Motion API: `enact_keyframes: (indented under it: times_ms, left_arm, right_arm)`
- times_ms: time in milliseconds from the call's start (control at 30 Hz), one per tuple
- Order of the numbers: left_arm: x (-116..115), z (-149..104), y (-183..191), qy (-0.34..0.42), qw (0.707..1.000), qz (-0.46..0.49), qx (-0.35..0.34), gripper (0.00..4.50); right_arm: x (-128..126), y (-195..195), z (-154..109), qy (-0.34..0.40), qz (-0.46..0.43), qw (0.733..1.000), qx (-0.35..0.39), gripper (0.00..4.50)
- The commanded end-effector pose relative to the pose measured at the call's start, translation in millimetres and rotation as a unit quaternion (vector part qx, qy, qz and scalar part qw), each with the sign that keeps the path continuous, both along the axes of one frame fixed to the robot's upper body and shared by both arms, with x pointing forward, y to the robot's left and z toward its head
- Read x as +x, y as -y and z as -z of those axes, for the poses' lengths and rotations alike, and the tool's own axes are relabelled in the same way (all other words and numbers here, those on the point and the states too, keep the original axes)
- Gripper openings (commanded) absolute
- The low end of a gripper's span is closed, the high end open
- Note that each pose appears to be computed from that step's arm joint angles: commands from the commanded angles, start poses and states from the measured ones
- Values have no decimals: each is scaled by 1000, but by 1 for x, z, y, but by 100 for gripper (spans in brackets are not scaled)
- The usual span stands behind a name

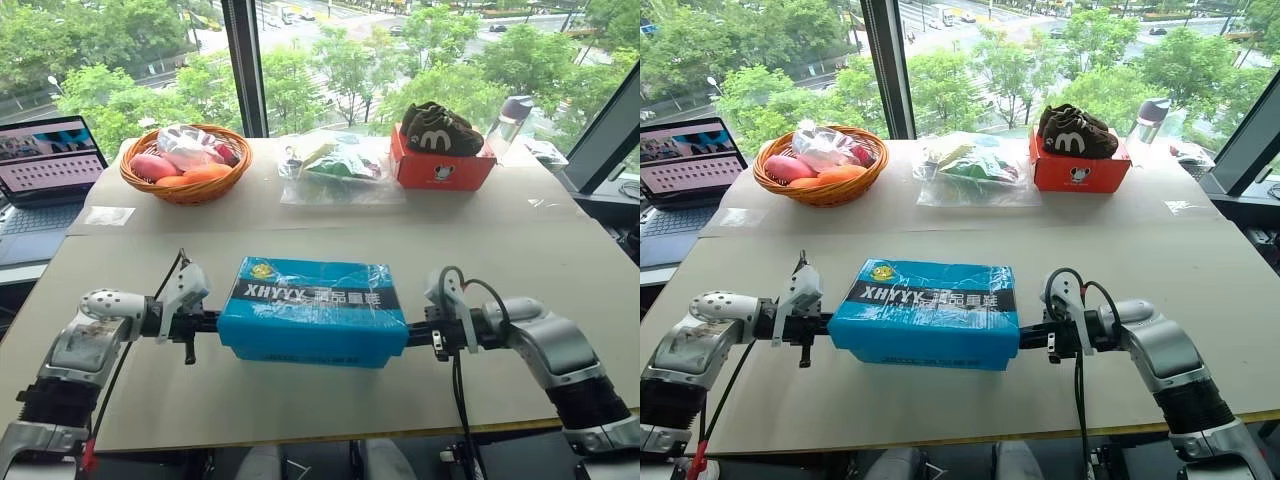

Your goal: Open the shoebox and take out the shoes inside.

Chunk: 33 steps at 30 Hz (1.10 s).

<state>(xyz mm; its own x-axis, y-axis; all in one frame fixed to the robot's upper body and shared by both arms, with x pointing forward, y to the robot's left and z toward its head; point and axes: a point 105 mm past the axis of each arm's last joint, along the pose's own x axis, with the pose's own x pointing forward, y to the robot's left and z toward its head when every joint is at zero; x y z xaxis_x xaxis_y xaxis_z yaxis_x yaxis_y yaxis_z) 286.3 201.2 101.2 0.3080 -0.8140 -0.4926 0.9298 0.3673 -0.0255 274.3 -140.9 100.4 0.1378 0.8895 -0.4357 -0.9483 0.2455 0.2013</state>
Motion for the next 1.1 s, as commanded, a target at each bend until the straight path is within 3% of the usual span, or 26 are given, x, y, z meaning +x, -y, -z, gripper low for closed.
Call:
enact_keyframes:
  times_ms: [33,200,500,833,1000,1100]
  left_arm:
    - [-1,-10,3,19,1000,11,-7,5]
    - [1,-21,-13,23,1000,-10,-3,5]
    - [-3,-37,-40,31,998,-48,16,5]
    - [-8,-37,-41,30,998,-63,8,5]
    - [-10,-42,-43,34,997,-69,2,5]
    - [-10,-50,-41,38,997,-72,-13,5]
  right_arm:
    - [-7,-2,-6,10,-15,1000,3,0]
    - [-14,10,4,0,-16,1000,-24,0]
    - [-35,-12,-55,37,-113,990,81,0]
    - [-26,-18,-94,48,-109,976,181,0]
    - [26,-17,-111,113,5,969,218,0]
    - [61,-14,-107,135,77,968,198,0]
